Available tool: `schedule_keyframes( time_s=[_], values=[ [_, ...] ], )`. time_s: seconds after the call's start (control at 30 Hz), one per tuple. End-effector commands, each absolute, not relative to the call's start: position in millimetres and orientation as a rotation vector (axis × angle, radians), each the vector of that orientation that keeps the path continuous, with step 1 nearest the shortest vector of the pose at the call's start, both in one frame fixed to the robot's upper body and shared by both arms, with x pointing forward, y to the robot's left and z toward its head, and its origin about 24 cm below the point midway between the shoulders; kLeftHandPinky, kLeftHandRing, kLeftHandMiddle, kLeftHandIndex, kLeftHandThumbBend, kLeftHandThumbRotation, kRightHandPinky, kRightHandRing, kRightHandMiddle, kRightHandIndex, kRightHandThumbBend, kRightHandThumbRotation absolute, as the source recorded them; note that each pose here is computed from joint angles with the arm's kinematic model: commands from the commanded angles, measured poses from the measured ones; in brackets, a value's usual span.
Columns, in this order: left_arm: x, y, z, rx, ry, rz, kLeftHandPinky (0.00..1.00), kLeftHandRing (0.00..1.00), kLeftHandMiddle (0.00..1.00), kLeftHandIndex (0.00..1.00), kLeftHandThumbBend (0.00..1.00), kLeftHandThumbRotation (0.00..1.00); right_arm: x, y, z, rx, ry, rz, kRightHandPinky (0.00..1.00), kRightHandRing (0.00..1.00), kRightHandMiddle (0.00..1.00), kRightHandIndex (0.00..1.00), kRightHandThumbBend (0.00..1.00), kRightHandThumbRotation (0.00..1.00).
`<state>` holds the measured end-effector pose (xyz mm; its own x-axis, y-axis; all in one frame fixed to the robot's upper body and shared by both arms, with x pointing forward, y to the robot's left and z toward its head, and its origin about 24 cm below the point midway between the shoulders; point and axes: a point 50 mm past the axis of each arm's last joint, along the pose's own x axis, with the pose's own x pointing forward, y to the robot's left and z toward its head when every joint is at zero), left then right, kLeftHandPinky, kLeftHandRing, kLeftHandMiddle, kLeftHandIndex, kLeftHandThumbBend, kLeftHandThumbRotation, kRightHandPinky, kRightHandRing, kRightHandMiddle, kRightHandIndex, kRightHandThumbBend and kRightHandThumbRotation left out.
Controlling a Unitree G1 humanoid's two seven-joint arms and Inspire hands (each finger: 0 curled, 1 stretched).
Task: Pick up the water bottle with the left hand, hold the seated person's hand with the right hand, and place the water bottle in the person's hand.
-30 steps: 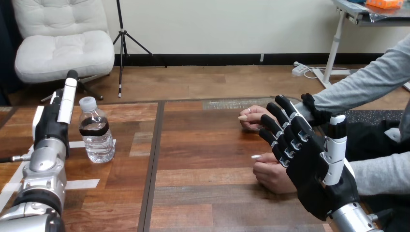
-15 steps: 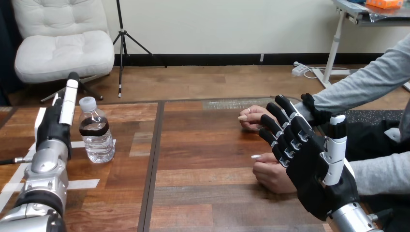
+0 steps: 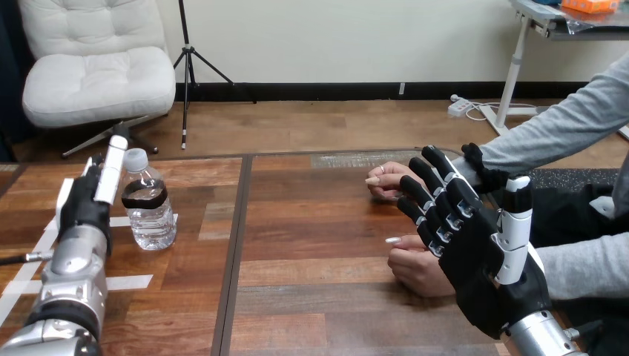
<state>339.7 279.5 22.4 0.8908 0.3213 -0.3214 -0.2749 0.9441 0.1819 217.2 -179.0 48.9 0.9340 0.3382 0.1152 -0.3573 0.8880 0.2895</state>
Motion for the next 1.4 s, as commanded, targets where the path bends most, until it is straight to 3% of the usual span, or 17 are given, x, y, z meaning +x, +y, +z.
schedule_keyframes(
  time_s=[0.0, 0.23, 0.63, 1.37],
  values=[
    [347, 273, 30, 0.146, 0.321, 0.306, 1.0, 1.0, 1.0, 1.0, 0.8, 0.9, 222, -175, 69, 0.317, -0.165, 0.386, 1.0, 1.0, 1.0, 1.0, 0.94, 1.0],
    [346, 271, 27, 0.139, 0.332, 0.305, 1.0, 1.0, 1.0, 1.0, 0.84, 0.89, 221, -175, 70, 0.313, -0.165, 0.388, 1.0, 1.0, 1.0, 1.0, 0.94, 1.0],
    [345, 268, 25, 0.127, 0.322, 0.296, 1.0, 1.0, 1.0, 1.0, 0.77, 0.9, 220, -176, 71, 0.316, -0.172, 0.389, 1.0, 1.0, 1.0, 1.0, 0.94, 1.0],
    [341, 270, 19, 0.151, 0.368, 0.294, 1.0, 1.0, 1.0, 1.0, 0.87, 0.83, 219, -176, 71, 0.324, -0.168, 0.394, 1.0, 1.0, 1.0, 1.0, 0.94, 1.0]
  ],
)
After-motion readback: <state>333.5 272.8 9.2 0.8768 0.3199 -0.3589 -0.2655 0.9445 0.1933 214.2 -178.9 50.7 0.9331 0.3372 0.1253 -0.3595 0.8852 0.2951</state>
